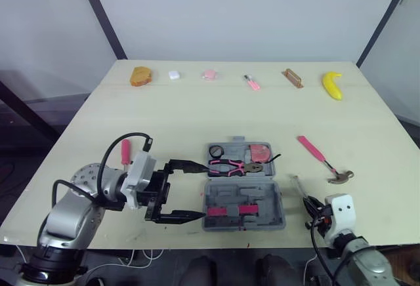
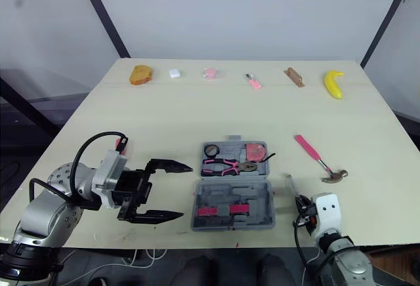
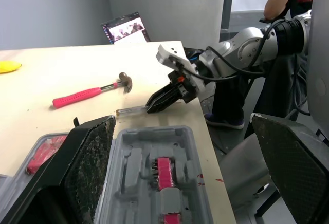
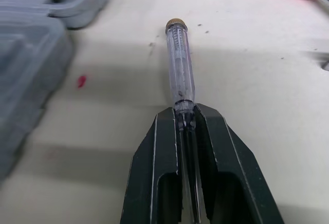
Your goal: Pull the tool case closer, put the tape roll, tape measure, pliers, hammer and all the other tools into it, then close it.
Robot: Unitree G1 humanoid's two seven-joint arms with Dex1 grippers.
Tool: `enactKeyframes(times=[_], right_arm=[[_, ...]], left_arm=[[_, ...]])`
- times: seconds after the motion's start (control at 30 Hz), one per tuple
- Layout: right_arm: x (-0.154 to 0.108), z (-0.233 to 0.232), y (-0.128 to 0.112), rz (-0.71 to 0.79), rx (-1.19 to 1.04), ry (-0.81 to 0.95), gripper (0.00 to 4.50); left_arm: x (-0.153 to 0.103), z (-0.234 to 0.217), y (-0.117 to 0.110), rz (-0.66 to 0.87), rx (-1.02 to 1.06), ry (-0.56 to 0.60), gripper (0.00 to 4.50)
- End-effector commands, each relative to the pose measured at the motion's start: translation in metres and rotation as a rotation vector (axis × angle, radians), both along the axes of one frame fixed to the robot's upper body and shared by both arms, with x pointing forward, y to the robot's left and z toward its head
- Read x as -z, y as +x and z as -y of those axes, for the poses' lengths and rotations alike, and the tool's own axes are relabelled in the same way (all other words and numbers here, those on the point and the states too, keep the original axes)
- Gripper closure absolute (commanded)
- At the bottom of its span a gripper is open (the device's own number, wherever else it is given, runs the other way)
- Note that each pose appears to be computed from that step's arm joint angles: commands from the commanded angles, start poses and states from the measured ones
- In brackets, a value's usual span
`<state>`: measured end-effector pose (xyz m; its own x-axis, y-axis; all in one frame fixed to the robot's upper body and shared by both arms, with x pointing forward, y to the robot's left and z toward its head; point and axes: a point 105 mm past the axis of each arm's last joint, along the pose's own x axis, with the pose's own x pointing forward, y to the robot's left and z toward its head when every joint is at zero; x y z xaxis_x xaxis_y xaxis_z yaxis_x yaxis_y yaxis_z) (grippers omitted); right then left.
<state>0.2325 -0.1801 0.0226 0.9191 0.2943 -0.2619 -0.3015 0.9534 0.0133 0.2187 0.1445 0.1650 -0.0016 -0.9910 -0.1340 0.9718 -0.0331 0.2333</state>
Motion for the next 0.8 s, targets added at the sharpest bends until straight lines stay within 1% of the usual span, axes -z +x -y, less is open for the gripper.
enactKeyframes(times=[0.03,0.17,0.3,0.5,0.57,0.7,0.8], right_arm=[[-0.037,-0.012,0.002,0.079,-0.203,-0.018,4.46],[-0.065,-0.034,0.007,0.093,-0.433,-0.069,4.46],[-0.077,-0.059,0.007,0.063,-0.664,-0.152,4.46],[-0.087,-0.092,0.016,0.026,-0.853,-0.256,4.46],[-0.09,-0.111,0.025,0.003,-0.94,-0.335,4.46],[-0.088,-0.126,0.033,-0.058,-1.013,-0.43,4.46],[-0.088,-0.138,0.04,-0.089,-1.015,-0.451,4.46]], left_arm=[[-0.008,-0.008,0.004,0.013,-0.046,-0.055,0.0],[-0.004,-0.02,0.006,0.007,-0.083,-0.046,0.0],[-0.002,-0.032,0.007,0.006,-0.116,-0.024,0.0],[0.0,-0.046,0.01,0.01,-0.15,0.012,0.0],[0.002,-0.053,0.009,0.005,-0.192,0.024,0.0],[0.003,-0.059,0.01,-0.007,-0.229,0.028,0.0],[0.003,-0.064,0.009,-0.005,-0.243,0.037,0.0]])
